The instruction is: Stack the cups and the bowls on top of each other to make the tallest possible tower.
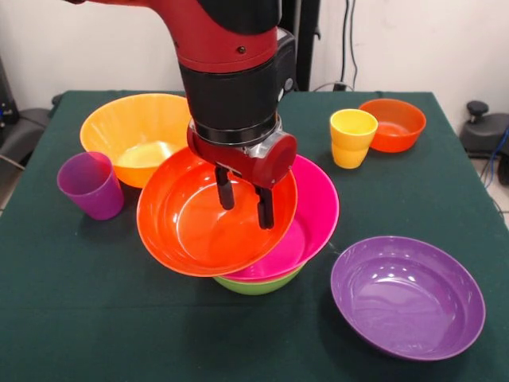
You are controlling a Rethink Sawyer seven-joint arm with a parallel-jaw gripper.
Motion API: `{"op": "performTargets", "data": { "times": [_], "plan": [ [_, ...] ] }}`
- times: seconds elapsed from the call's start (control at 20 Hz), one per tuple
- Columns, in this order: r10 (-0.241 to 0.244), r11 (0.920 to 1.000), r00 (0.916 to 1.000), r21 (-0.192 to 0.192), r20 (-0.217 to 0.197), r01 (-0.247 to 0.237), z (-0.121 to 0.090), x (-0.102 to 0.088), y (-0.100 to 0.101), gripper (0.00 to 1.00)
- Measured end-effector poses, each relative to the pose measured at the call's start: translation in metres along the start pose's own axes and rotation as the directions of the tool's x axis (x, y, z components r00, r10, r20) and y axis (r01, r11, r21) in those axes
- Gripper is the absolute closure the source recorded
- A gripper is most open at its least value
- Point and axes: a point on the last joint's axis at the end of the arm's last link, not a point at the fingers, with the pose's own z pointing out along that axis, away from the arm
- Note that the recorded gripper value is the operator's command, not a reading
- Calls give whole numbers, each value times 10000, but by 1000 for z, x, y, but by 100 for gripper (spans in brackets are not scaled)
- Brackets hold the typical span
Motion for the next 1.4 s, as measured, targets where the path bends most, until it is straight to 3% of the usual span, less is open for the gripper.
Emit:
{"op": "performTargets", "data": {
  "times": [0.5,1.0,1.4],
  "plan": [
    [52,9998,9994,170,-343,-46,-1,19,-9,0],
    [-59,9997,9995,225,-300,65,-18,33,-6,0],
    [-238,9994,9996,243,-122,241,-17,46,-2,0]
  ]
}}
